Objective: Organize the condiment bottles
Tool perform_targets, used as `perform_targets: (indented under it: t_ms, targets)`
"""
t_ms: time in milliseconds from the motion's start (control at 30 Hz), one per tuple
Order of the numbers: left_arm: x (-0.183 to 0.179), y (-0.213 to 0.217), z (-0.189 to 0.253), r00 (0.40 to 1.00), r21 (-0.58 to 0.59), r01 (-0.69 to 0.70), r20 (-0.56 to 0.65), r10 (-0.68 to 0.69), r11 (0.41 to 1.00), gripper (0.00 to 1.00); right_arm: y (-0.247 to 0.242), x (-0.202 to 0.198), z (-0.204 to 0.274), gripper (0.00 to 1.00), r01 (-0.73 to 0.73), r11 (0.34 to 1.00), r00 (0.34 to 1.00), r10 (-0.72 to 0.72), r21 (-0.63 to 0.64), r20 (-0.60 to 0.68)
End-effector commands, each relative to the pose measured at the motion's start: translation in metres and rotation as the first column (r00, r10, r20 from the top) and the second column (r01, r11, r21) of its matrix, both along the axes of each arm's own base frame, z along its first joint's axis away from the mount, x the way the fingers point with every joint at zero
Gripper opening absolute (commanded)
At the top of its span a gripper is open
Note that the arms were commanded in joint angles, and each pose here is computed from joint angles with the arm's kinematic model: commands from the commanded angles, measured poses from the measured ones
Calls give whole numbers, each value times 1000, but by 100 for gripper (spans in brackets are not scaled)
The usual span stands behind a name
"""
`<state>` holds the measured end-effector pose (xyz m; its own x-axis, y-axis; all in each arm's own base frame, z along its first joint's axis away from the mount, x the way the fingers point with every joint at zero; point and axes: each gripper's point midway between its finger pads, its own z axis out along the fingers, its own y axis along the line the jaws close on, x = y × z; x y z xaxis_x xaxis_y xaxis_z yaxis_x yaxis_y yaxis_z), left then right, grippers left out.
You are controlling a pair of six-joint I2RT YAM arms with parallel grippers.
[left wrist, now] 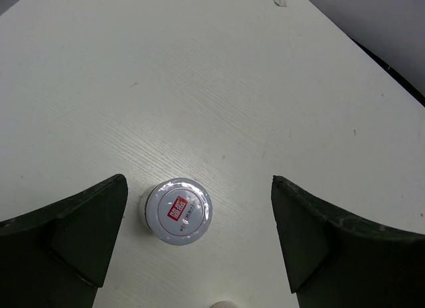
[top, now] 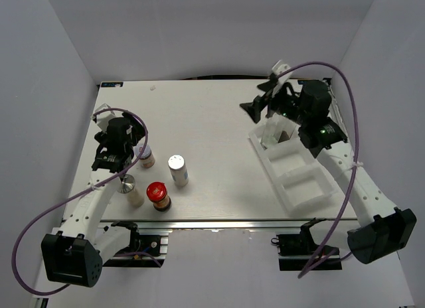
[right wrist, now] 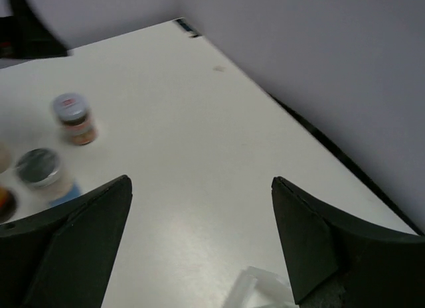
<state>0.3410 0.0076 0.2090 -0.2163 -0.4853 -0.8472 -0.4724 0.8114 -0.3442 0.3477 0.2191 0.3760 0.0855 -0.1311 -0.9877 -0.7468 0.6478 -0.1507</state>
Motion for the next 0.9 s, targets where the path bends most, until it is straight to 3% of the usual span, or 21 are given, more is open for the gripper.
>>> perform_targets:
  t_ms: [0,267,500,667,867]
  targets:
    - [0,3,7,1000,-12,-30,9,30,999,98,54,-61,-8,89,-283,958,959,283,-53,-8]
    - [-5,7,10,997,-30,-77,-14,76,997,98,143,-119,-105,90,-483,867,869,458,-120,-185]
    - [-11,16,7,992,-18,-123,-23,122,992,98,193,-124,-184,89,-501,842,852,441,-199,-282]
    - [-12,16,0,991,-12,-125,-46,124,992,98,233,-135,-202,89,-564,806,816,510,-181,-273]
    - [-13,17,-1,991,-8,-130,-47,129,992,98,276,-124,-205,89,-549,828,827,518,-115,-218]
